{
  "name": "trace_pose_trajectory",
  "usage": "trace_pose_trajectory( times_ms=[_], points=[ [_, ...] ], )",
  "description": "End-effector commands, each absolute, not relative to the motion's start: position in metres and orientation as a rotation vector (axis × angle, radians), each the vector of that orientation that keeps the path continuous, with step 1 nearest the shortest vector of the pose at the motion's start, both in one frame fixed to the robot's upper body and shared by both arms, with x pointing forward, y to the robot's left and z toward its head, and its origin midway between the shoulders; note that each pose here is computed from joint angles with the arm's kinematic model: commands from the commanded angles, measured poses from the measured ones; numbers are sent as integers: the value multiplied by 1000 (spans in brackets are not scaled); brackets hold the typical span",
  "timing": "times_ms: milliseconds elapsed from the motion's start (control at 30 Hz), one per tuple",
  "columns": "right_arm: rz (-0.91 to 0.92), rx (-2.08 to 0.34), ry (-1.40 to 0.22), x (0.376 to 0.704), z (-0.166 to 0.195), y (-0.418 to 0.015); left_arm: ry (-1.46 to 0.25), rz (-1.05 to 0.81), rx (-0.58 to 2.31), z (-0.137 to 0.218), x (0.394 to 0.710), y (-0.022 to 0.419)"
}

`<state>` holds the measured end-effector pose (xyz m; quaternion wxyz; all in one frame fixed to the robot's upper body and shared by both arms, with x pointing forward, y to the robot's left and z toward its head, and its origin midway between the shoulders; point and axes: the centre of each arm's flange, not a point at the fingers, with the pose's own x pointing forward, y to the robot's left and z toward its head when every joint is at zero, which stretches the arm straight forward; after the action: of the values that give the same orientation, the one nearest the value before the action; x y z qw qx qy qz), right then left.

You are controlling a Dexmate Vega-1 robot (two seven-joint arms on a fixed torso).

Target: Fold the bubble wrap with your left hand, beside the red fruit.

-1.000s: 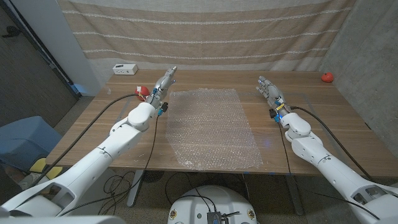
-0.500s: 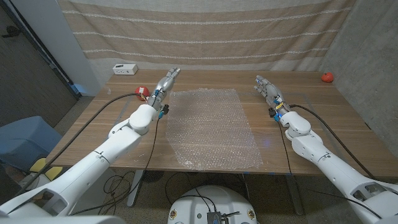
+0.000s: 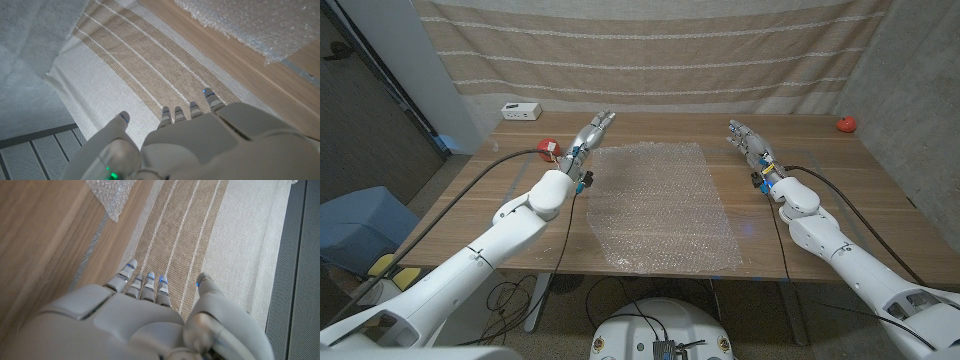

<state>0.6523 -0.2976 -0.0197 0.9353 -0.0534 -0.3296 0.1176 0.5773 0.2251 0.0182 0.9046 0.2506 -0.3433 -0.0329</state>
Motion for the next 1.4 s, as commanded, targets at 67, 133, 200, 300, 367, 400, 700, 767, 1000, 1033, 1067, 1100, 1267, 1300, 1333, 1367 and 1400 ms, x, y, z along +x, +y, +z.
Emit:
trace_pose_trajectory(
  times_ms=[67, 133, 200, 300, 367, 400, 700, 767, 1000, 1033, 1067, 1100, 1267, 1300, 1333, 1367, 1400],
  points=[
    [234, -216, -690, 644, -16, -292, -716, -56, 546, 19, 572, 223],
    [234, -248, -693, 641, -16, -290, -715, -54, 545, 20, 572, 224],
    [232, -273, -698, 636, -17, -288, -715, -53, 549, 21, 572, 225],
    [232, -317, -705, 630, -18, -285, -713, -56, 558, 24, 574, 228],
    [228, -345, -712, 625, -20, -282, -711, -53, 560, 25, 575, 229],
    [227, -365, -713, 623, -21, -281, -712, -53, 562, 26, 575, 230],
    [223, -469, -731, 604, -28, -271, -706, -56, 573, 30, 579, 236],
    [217, -495, -739, 600, -29, -269, -703, -57, 576, 31, 579, 237],
    [157, -573, -753, 585, -34, -265, -688, -63, 601, 35, 581, 241],
    [153, -581, -755, 583, -35, -264, -683, -66, 606, 36, 581, 241],
    [149, -587, -755, 581, -36, -263, -678, -67, 610, 36, 581, 241],
    [149, -594, -755, 579, -37, -263, -674, -69, 614, 37, 581, 241],
    [141, -640, -759, 568, -41, -260, -653, -80, 636, 39, 584, 243],
    [139, -650, -761, 565, -41, -259, -649, -80, 640, 39, 584, 244],
    [134, -661, -767, 563, -42, -258, -645, -81, 644, 40, 584, 244],
    [126, -674, -773, 560, -43, -258, -640, -85, 648, 41, 585, 244],
    [119, -683, -777, 558, -44, -257, -637, -88, 656, 41, 585, 245]
  ],
)
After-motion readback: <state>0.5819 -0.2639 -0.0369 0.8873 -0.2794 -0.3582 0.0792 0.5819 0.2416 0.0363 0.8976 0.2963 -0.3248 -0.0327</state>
